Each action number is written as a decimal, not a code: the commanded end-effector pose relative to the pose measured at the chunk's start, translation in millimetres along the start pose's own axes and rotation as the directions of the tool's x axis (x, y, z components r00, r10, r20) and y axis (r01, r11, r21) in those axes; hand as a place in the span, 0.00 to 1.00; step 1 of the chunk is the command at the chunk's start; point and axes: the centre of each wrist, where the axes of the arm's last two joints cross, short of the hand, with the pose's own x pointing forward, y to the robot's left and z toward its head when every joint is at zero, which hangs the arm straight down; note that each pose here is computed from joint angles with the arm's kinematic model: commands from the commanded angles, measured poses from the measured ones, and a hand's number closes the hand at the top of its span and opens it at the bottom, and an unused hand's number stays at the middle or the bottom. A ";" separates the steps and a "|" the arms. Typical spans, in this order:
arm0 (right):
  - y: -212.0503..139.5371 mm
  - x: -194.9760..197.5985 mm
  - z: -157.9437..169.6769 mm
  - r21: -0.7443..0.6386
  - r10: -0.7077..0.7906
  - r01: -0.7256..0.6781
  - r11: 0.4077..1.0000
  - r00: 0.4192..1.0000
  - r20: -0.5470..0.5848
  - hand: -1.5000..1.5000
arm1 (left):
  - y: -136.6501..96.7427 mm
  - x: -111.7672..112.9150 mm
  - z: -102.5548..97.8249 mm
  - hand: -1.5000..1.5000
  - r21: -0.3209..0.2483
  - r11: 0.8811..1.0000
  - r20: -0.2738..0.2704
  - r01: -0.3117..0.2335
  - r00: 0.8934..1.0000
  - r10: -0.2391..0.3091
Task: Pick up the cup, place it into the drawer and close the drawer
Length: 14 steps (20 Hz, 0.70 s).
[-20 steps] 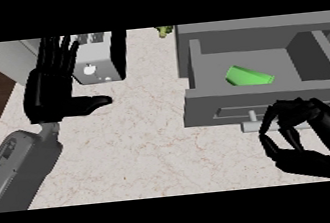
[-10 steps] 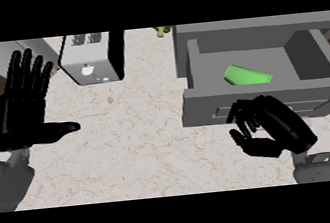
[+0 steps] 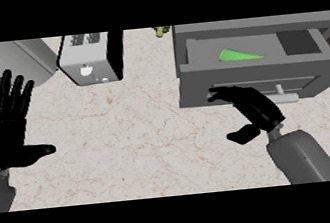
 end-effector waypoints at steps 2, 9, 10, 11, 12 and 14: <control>13.6 -33.9 -28.2 0.041 0.010 -0.009 0.999 0.999 -0.036 0.00 | 7.3 -1.6 10.2 0.00 -0.008 1.000 -0.005 -0.005 1.000 0.005; -14.1 -51.9 -59.2 0.041 -0.066 0.068 0.997 0.997 -0.032 0.00 | 14.7 2.7 6.5 0.00 0.000 1.000 0.007 -0.022 1.000 0.022; -1.4 -53.7 -59.6 0.026 -0.086 0.087 0.996 0.996 -0.037 0.00 | 11.1 3.1 6.6 0.00 -0.027 0.999 0.009 -0.032 0.999 0.032; 5.6 -70.2 -42.5 0.048 -0.087 0.089 0.995 0.995 -0.044 0.00 | 34.9 -6.3 22.1 0.00 -0.012 1.000 -0.012 -0.015 1.000 0.015; -6.2 -67.6 -54.1 0.039 -0.108 0.110 0.993 0.993 -0.038 0.00 | 19.3 2.8 14.2 0.00 -0.014 0.999 -0.009 -0.029 1.000 0.029; -28.5 -62.2 -71.9 0.030 -0.106 0.108 0.994 0.993 -0.045 0.00 | 14.3 -8.2 7.2 0.00 -0.037 0.999 -0.007 -0.030 1.000 0.029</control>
